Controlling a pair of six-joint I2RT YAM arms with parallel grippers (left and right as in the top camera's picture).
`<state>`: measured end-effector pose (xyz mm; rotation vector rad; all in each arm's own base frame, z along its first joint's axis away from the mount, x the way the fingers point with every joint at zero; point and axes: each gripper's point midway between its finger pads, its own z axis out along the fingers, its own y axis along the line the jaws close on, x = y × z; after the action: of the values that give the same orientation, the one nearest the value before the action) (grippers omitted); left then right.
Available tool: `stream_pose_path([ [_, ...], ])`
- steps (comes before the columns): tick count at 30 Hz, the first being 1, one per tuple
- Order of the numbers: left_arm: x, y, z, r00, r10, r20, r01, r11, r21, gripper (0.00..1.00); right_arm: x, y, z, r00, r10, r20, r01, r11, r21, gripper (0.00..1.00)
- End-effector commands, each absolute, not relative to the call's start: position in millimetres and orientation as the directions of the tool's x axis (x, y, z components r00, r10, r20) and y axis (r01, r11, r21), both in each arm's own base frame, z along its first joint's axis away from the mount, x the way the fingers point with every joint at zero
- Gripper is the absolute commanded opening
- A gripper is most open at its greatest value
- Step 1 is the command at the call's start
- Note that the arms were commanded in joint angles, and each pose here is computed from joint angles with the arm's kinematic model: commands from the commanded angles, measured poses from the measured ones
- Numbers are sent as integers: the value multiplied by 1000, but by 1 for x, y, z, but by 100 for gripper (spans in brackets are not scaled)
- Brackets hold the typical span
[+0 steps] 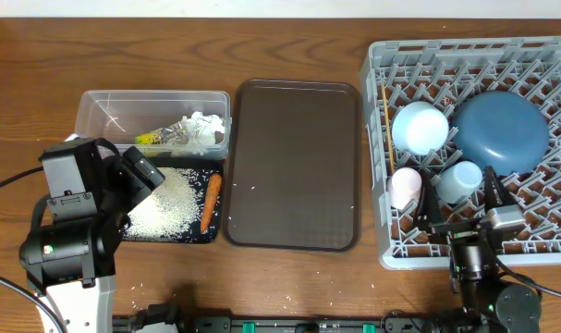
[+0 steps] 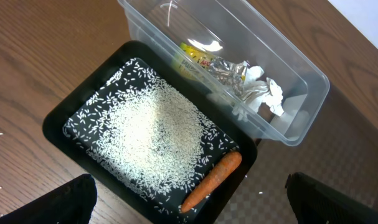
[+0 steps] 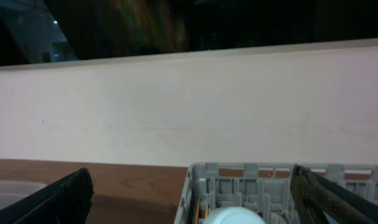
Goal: Sort waste into correct bins and load items into the dishwasher rack
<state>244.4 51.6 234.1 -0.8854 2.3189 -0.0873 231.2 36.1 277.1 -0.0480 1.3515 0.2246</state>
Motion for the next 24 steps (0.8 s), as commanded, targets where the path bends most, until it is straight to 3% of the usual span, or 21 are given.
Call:
stream_pose_path([
  [1,244,53,236,-558,-622,-550,-579,766,-278,99,231,35,264,197,156,-968,-191,974,119,99],
  [14,244,53,235,-558,-622,-550,-580,766,-278,99,241,34,214,118,153,-981,-172,976,132,99],
  [24,244,53,236,-558,-622,-550,-579,766,-278,99,245,30,160,-70,71,-995,-123,989,79,99],
])
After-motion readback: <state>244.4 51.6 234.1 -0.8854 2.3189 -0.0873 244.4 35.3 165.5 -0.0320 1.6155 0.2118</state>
